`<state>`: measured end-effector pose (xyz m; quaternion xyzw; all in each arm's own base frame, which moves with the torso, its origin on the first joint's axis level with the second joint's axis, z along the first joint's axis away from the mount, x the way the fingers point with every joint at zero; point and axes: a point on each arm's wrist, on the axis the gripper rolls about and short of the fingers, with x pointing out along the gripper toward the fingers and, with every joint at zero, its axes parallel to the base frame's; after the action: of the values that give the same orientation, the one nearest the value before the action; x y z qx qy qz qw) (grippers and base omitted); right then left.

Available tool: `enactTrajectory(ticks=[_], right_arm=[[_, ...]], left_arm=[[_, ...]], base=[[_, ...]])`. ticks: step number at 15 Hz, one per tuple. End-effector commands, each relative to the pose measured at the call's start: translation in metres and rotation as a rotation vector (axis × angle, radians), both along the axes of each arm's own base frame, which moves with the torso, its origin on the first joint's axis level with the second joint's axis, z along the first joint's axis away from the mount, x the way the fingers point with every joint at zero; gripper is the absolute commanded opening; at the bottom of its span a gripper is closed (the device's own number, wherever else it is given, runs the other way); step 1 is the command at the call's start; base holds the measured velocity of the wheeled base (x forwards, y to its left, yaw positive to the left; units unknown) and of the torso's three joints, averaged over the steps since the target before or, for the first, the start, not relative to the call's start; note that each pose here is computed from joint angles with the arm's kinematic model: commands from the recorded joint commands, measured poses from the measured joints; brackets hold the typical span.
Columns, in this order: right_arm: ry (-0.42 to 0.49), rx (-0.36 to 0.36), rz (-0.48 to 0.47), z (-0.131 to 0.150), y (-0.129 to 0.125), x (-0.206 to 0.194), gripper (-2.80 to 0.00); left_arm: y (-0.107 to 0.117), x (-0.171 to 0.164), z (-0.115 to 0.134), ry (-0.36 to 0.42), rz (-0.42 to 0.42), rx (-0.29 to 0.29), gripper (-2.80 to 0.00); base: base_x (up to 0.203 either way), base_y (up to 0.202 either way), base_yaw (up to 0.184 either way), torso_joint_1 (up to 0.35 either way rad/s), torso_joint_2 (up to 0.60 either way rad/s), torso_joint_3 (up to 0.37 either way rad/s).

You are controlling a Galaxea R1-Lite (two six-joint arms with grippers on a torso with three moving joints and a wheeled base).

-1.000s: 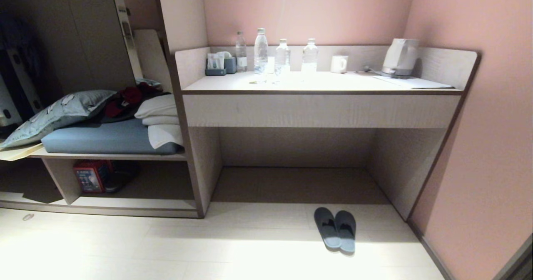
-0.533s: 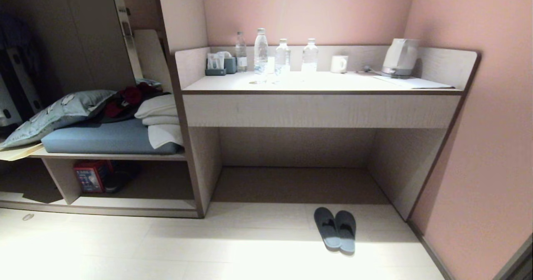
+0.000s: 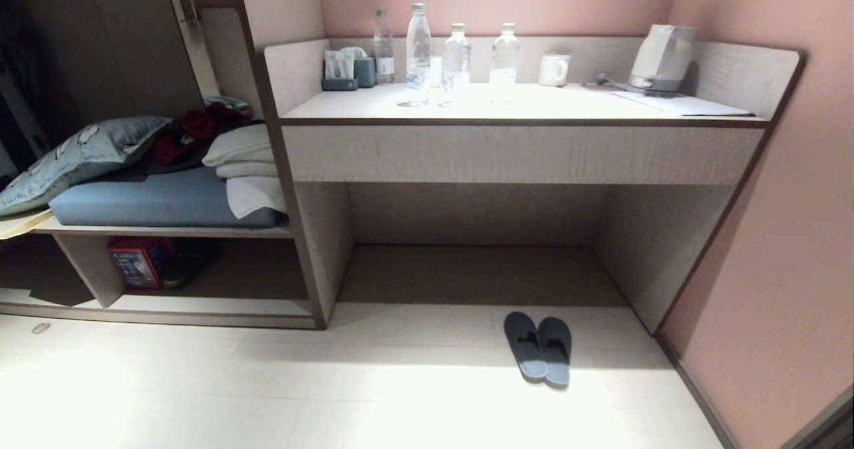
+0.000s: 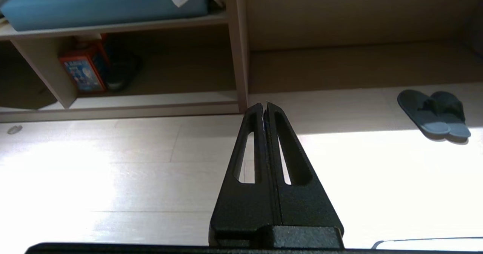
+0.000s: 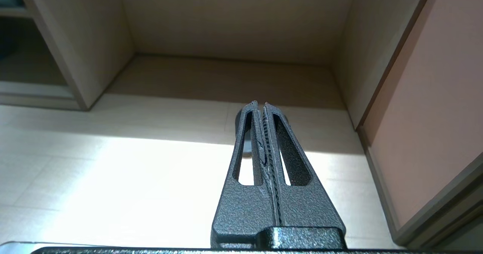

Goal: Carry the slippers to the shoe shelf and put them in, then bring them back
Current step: Pick up the slippers on the floor

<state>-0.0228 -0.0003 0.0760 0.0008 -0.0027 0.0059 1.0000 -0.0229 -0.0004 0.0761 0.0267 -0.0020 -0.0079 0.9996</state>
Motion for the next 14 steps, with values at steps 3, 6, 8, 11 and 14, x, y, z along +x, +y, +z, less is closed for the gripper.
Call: enactTrajectory(ticks=[3,6,8,11,14], right_arm=[[-0.001,0.000,-0.001,0.0001,0.0000,0.0000,-2.80],[-0.001,0.000,-0.001,0.0001,0.0000,0.0000,-2.80],[-0.001,0.000,0.000,0.0001,0.0000,0.0000,-2.80],[-0.001,0.000,0.000,0.0001,0.0000,0.0000,-2.80],[-0.001,0.000,0.000,0.0001,0.0000,0.0000,-2.80]], left_arm=[[0.0000,0.0001,0.0001,0.001,0.002,-0.012,-2.80],[0.0000,0.0001,0.0001,0.001,0.002,-0.014,-2.80],[0.0001,0.0001,0.0001,0.001,0.007,-0.018,-2.80],[0.0001,0.0001,0.0003,-0.001,0.007,-0.021,-2.80],[0.0002,0.0001,0.0003,-0.001,0.008,-0.024,-2.80]], base=[[0.000,0.000,0.000,0.002,0.00,-0.199],[0.000,0.000,0.000,0.004,0.00,-0.197],[0.000,0.000,0.000,0.004,0.00,-0.200],[0.000,0.000,0.000,0.003,0.00,-0.202],[0.000,0.000,0.000,0.005,0.00,-0.196]])
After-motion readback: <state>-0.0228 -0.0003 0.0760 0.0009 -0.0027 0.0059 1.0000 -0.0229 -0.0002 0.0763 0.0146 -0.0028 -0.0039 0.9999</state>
